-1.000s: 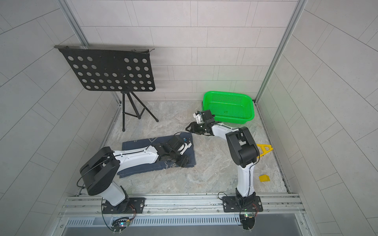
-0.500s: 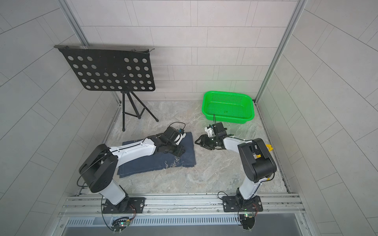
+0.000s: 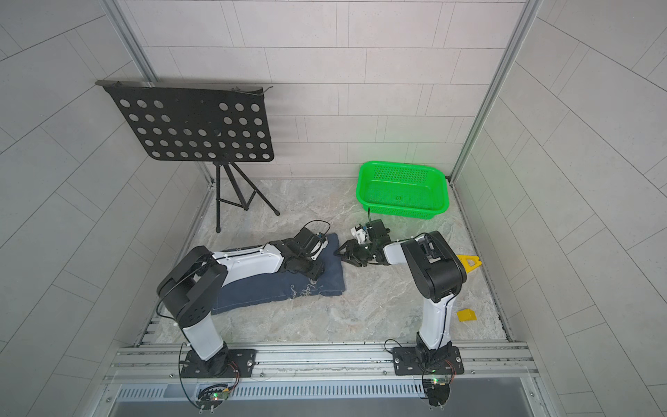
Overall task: Roll up the pillowcase
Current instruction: Roll the pillowcase at the center of the board.
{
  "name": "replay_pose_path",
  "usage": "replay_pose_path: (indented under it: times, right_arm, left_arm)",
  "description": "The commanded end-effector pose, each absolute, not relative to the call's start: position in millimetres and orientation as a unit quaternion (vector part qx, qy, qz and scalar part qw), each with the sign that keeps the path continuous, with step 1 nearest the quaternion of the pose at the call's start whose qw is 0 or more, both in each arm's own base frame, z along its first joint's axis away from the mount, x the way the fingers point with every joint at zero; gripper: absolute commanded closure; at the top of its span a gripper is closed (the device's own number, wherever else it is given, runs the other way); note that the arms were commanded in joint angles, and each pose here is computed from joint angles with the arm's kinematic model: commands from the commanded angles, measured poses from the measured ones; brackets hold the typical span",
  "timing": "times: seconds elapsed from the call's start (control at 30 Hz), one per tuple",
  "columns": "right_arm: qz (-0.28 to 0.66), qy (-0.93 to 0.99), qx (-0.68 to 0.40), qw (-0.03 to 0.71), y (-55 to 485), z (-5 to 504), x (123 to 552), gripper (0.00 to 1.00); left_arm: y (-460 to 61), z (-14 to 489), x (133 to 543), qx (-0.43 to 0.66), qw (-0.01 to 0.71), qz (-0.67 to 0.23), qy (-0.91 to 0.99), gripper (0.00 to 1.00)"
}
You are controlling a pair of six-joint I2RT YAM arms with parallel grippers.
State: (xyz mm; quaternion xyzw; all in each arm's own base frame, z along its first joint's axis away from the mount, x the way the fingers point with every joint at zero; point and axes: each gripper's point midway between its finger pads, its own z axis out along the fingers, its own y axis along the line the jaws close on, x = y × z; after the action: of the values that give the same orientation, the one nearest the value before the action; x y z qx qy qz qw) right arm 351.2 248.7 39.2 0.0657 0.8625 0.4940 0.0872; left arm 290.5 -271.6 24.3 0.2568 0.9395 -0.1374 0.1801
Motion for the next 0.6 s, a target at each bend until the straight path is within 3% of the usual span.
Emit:
replay_pose_path:
  times: [0.0, 0.27, 0.37, 0.57]
  right_arm:
    - [0.514, 0.851, 0.074, 0.075, 256.9, 36.0, 348.6, 0.61]
    - [0.523, 0.844, 0.06, 0.102, 259.1, 56.7, 354.0, 0.99]
    - [0.497, 0.859, 0.052, 0.109, 248.5, 58.1, 351.5, 1.0]
    - [0.357, 0.929, 0.026, 0.097, 198.1, 50.8, 335.9, 1.0]
  left_arm:
    - [-264.9, 17.5, 291.8, 0.26, 0.176, -0.126, 0.941, 0.47]
    - [-270.3, 27.9, 290.1, 0.251, 0.175, -0.149, 0.94, 0.46]
    - [-272.6, 41.6, 287.7, 0.252, 0.176, -0.16, 0.938, 0.45]
    - [-279.6, 77.3, 285.0, 0.244, 0.19, -0.193, 0.931, 0.42]
